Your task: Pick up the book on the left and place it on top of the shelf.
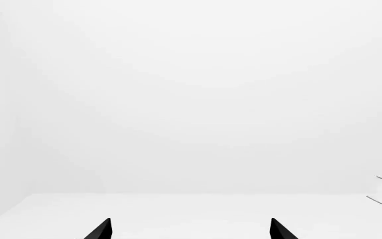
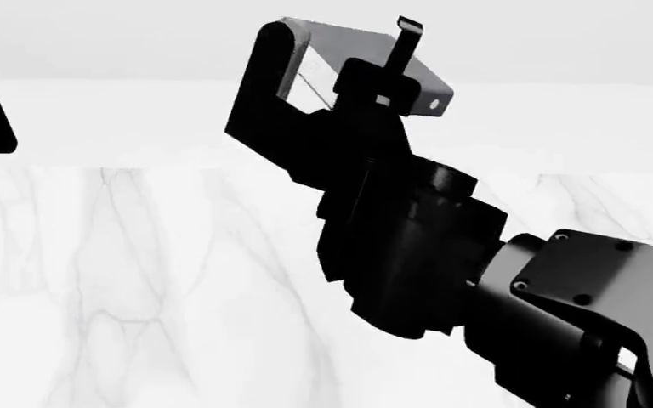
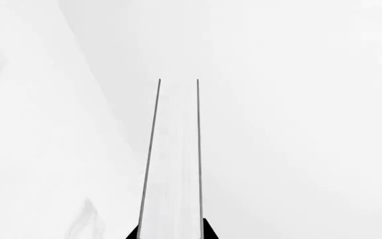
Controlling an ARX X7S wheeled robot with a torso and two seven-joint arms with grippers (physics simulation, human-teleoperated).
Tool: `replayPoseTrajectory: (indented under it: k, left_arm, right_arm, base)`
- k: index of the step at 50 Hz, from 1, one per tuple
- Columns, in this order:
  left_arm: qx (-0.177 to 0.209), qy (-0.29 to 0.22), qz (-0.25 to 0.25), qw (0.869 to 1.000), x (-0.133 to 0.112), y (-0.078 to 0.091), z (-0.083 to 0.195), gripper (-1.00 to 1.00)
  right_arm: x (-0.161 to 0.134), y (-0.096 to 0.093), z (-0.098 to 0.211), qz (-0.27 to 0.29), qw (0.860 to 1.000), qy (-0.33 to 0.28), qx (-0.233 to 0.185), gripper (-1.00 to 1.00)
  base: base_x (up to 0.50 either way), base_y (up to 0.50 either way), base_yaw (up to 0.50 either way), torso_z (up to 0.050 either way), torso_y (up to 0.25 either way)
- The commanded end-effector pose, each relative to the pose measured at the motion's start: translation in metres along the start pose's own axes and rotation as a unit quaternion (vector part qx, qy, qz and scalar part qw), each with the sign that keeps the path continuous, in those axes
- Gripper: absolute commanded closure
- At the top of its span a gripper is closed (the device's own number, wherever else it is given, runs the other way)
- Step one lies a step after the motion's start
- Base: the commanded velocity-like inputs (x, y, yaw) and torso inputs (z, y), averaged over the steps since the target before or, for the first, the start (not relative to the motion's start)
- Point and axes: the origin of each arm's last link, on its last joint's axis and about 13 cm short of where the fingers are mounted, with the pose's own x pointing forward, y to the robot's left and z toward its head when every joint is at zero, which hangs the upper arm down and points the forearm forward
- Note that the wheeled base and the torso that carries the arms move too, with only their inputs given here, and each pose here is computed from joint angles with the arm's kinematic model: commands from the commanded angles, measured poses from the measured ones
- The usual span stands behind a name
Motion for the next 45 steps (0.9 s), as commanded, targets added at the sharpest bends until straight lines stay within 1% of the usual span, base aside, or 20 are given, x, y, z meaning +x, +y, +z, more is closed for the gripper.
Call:
replayPoseTrajectory:
  k: [1, 4, 5, 7, 10, 14, 16, 17, 21, 27, 29, 30, 32, 34, 38, 39, 41, 43, 44, 45]
  left_arm:
    - [0.001, 0.001, 0.0, 1.0, 0.0, 0.0, -0.001, -1.0]
    - [0.001, 0.001, 0.0, 1.0, 0.0, 0.0, -0.001, -1.0]
    - [0.001, 0.001, 0.0, 1.0, 0.0, 0.0, -0.001, -1.0]
    - [0.001, 0.0, -0.001, 1.0, 0.0, -0.001, 0.0, -1.0]
    - [0.001, 0.0, -0.001, 1.0, 0.0, -0.001, 0.0, -1.0]
    - [0.001, 0.0, 0.0, 1.0, 0.0, 0.0, 0.0, -1.0]
    - [0.001, 0.0, 0.0, 1.0, 0.0, 0.0, 0.0, -1.0]
    - [0.0, 0.0, 0.0, 1.0, 0.0, 0.0, 0.0, -1.0]
    - [0.001, 0.001, -0.001, 1.0, 0.001, 0.0, 0.0, -1.0]
    - [0.0, 0.0, -0.001, 1.0, 0.001, 0.0, 0.0, -1.0]
    - [0.0, 0.0, -0.001, 1.0, 0.001, 0.0, 0.0, -1.0]
    - [0.0, 0.0, -0.001, 1.0, 0.001, 0.0, 0.0, -1.0]
    - [0.0, 0.0, -0.001, 1.0, 0.001, 0.0, 0.0, -1.0]
    - [0.0, 0.0, 0.0, 1.0, 0.001, 0.0, 0.0, -1.0]
    - [0.0, 0.0, 0.0, 1.0, 0.001, 0.0, 0.0, -1.0]
    - [-0.001, 0.0, 0.0, 1.0, 0.001, 0.0, -0.001, -1.0]
    - [-0.001, 0.001, 0.0, 1.0, 0.001, 0.0, -0.001, -1.0]
    - [0.0, 0.001, 0.0, 1.0, 0.001, 0.0, -0.001, -1.0]
    - [-0.001, 0.001, 0.0, 1.0, 0.001, 0.001, -0.001, -1.0]
    - [0.0, 0.001, 0.0, 1.0, 0.001, 0.001, -0.001, -1.0]
  right_arm:
    - [0.014, -0.034, -0.012, -0.149, 0.981, 0.054, -0.115, 1.0]
    - [0.018, -0.04, -0.016, -0.158, 0.977, 0.077, -0.124, 1.0]
    - [0.023, -0.044, -0.02, -0.175, 0.97, 0.096, -0.138, 1.0]
    - [0.03, -0.049, -0.026, -0.186, 0.964, 0.122, -0.147, 1.0]
    - [0.034, -0.053, -0.031, -0.18, 0.963, 0.144, -0.142, 1.0]
    - [0.03, -0.063, -0.041, -0.197, 0.952, 0.185, -0.146, 1.0]
    - [0.027, -0.065, -0.047, -0.212, 0.941, 0.207, -0.163, 1.0]
    - [0.025, -0.067, -0.052, -0.218, 0.933, 0.224, -0.175, 1.0]
    - [0.02, -0.071, -0.063, -0.227, 0.919, 0.265, -0.183, 1.0]
    - [0.014, -0.073, -0.076, -0.222, 0.907, 0.312, -0.175, 1.0]
    - [0.011, -0.075, -0.079, -0.229, 0.898, 0.333, -0.173, 1.0]
    - [0.008, -0.076, -0.083, -0.235, 0.889, 0.352, -0.177, 1.0]
    - [0.006, -0.077, -0.086, -0.238, 0.883, 0.365, -0.174, 1.0]
    - [0.003, -0.078, -0.09, -0.241, 0.874, 0.383, -0.176, 1.0]
    - [-0.001, -0.079, -0.095, -0.24, 0.864, 0.406, -0.174, 1.0]
    - [-0.003, -0.08, -0.098, -0.243, 0.855, 0.421, -0.179, 1.0]
    - [-0.006, -0.081, -0.102, -0.246, 0.845, 0.437, -0.183, 1.0]
    - [-0.008, -0.081, -0.105, -0.247, 0.839, 0.449, -0.181, 1.0]
    - [-0.011, -0.082, -0.109, -0.243, 0.832, 0.466, -0.176, 1.0]
    - [-0.013, -0.082, -0.111, -0.243, 0.828, 0.473, -0.178, 1.0]
  base:
    - [0.0, 0.0, 0.0, 0.0, 0.0]
    - [0.0, 0.0, 0.0, 0.0, 0.003]
    - [0.0, 0.0, 0.0, 0.0, 0.0]
    - [0.0, 0.0, 0.0, 0.0, 0.0]
    - [0.0, 0.0, 0.0, 0.0, 0.003]
    - [0.0, 0.0, 0.0, 0.0, 0.0]
    - [0.0, 0.0, 0.0, 0.0, 0.005]
    - [0.0, 0.0, 0.0, 0.0, 0.0]
    - [0.0, 0.0, 0.0, 0.0, 0.003]
    - [0.0, 0.0, 0.0, 0.0, 0.0]
    - [0.0, 0.0, 0.0, 0.0, 0.005]
    - [0.0, 0.0, 0.0, 0.0, 0.0]
    - [0.0, 0.0, 0.0, 0.0, 0.0]
    - [0.0, 0.0, 0.0, 0.0, 0.005]
    - [0.0, 0.0, 0.0, 0.0, 0.0]
    - [0.0, 0.0, 0.0, 0.0, 0.0]
    - [0.0, 0.0, 0.0, 0.0, 0.005]
    - [0.0, 0.0, 0.0, 0.0, 0.0]
    - [0.0, 0.0, 0.0, 0.0, 0.0]
    - [0.0, 0.0, 0.0, 0.0, 0.0]
